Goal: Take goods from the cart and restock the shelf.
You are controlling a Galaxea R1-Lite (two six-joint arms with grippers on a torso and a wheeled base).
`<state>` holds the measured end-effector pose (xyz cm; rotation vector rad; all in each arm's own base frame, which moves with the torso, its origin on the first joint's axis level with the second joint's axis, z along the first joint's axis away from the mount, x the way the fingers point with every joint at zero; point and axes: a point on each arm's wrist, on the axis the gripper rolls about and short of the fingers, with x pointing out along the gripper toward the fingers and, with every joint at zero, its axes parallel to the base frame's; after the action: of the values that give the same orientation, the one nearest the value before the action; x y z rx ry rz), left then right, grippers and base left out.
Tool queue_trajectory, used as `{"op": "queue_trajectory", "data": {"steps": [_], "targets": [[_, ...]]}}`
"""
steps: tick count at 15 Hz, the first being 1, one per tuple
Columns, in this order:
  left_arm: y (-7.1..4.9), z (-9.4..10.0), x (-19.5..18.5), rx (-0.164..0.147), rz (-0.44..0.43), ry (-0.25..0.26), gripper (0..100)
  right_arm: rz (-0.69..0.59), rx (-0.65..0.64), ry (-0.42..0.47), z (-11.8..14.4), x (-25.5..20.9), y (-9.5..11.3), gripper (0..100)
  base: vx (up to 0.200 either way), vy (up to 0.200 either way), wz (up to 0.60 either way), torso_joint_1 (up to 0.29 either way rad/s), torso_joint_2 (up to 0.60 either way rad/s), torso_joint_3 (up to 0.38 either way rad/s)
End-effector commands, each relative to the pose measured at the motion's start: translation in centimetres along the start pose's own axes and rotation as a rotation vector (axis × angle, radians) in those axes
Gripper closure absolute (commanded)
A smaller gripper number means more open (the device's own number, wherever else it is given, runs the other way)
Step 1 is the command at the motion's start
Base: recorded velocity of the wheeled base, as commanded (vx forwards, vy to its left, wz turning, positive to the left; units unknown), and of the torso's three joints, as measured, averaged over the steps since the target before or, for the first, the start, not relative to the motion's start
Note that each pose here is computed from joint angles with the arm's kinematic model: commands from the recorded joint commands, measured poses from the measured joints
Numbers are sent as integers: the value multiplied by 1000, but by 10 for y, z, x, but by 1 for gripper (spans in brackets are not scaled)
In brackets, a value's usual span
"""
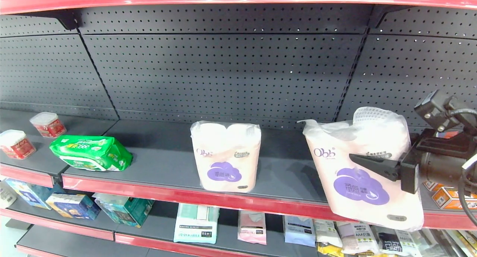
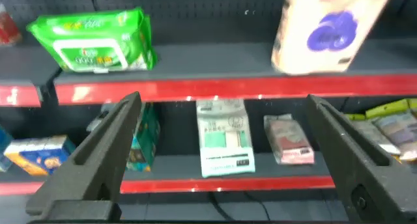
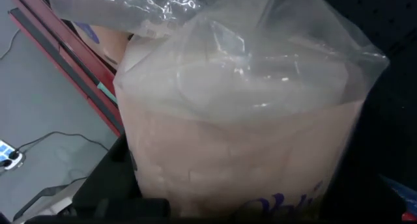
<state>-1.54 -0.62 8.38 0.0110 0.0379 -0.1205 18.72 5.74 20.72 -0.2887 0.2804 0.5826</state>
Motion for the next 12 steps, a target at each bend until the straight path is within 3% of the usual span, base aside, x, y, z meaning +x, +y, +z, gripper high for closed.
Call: {"op": "queue_trajectory", "data": {"steps": [1,3,6,8,9,10,12], "targets": [[2,-1,1,-3,103,16,0,0,-1,-3,1,1,-1,100,0,0,0,0,0,0],[2,-1,1,-27,154,10,0,-1,-4,-5,3,3,-2,100,0,0,0,0,0,0],[2,-1,1,-23,146,4,0,-9,-2,-4,3,2,-3,100,0,0,0,0,0,0],[3,3,1,-24,154,-29,0,-8,-2,-2,3,2,-2,100,0,0,0,0,0,0],[3,2,1,-31,177,-24,0,-7,-1,0,2,3,-2,100,0,0,0,0,0,0],[4,-1,0,-66,231,4,0,-7,-2,2,2,3,-2,100,0,0,0,0,0,0],[4,-1,1,-73,194,11,0,-7,-2,7,0,2,-2,100,0,0,0,0,0,0]]}}
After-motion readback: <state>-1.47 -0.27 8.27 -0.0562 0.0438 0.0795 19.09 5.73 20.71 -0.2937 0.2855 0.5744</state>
